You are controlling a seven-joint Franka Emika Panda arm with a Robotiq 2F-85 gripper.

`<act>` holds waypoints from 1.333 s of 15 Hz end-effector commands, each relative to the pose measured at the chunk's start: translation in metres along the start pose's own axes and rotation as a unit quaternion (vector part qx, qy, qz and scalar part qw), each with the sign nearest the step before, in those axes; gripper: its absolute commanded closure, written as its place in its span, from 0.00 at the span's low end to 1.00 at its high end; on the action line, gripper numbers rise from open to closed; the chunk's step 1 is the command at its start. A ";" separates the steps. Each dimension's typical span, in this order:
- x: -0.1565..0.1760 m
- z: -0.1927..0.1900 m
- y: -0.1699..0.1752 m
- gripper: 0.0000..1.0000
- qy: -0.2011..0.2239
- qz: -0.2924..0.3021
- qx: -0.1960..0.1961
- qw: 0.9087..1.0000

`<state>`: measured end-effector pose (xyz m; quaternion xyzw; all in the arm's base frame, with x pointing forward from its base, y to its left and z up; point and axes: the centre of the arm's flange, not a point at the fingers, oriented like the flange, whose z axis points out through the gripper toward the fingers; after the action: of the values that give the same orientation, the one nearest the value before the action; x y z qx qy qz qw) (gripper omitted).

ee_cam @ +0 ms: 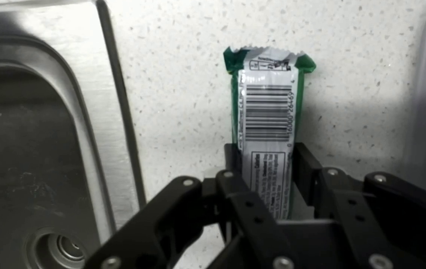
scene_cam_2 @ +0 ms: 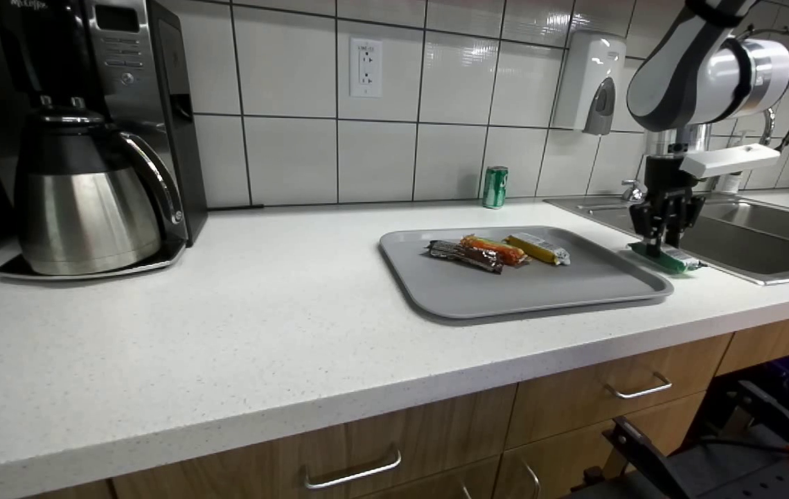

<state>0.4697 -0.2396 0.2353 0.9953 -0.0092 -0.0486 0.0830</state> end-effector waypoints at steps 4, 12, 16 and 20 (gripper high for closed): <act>-0.004 -0.046 -0.005 0.86 0.035 -0.008 0.003 0.999; -0.001 -0.057 -0.053 0.86 0.044 -0.048 0.005 0.998; -0.003 -0.062 -0.089 0.86 0.047 -0.084 0.005 0.995; -0.005 -0.057 -0.120 0.86 0.040 -0.109 0.006 0.993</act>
<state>0.4837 -0.1324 0.2674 0.9934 0.0876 -0.0158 0.0717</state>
